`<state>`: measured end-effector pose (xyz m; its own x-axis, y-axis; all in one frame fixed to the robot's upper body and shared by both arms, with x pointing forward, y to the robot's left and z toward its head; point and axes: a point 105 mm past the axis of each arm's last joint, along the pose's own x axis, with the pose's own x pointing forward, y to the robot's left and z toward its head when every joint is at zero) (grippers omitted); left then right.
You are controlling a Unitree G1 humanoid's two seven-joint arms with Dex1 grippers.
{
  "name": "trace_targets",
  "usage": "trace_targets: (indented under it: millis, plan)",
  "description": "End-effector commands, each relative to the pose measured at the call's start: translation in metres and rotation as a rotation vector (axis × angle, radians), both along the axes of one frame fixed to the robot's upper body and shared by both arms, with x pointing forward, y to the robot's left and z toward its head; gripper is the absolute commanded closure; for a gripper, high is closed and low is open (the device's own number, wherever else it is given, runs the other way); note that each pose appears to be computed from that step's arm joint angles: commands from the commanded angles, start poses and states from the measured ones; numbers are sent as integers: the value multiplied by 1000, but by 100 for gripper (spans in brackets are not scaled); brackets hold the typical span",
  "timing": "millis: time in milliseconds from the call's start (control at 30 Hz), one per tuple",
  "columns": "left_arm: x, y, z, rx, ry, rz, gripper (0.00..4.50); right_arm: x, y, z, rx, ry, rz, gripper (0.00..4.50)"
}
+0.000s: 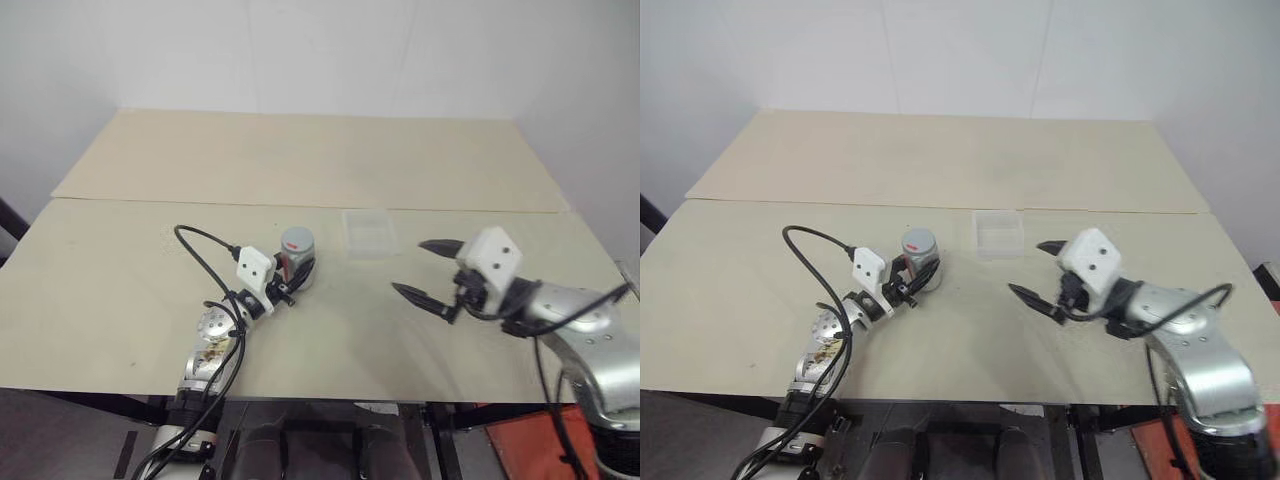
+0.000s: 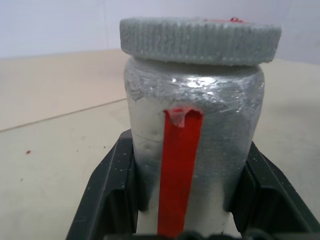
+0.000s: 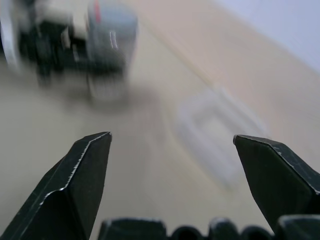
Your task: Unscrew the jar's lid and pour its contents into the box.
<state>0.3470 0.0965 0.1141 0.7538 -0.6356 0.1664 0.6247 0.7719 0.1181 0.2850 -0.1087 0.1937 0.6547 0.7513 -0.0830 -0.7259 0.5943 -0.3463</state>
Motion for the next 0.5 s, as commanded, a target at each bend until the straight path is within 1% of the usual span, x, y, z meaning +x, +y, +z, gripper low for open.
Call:
trace_targets:
  millis: [33,233,500]
  plan:
    - [-2,-7,25,3,-99,-39,257,3,32,12,65,-47,13,0]
    - [-8,-11,32,-8,-122,-59,257,20,69,17,185,-62,-3,0]
    - [-15,-19,30,3,-137,-82,257,37,90,15,187,-67,4,0]
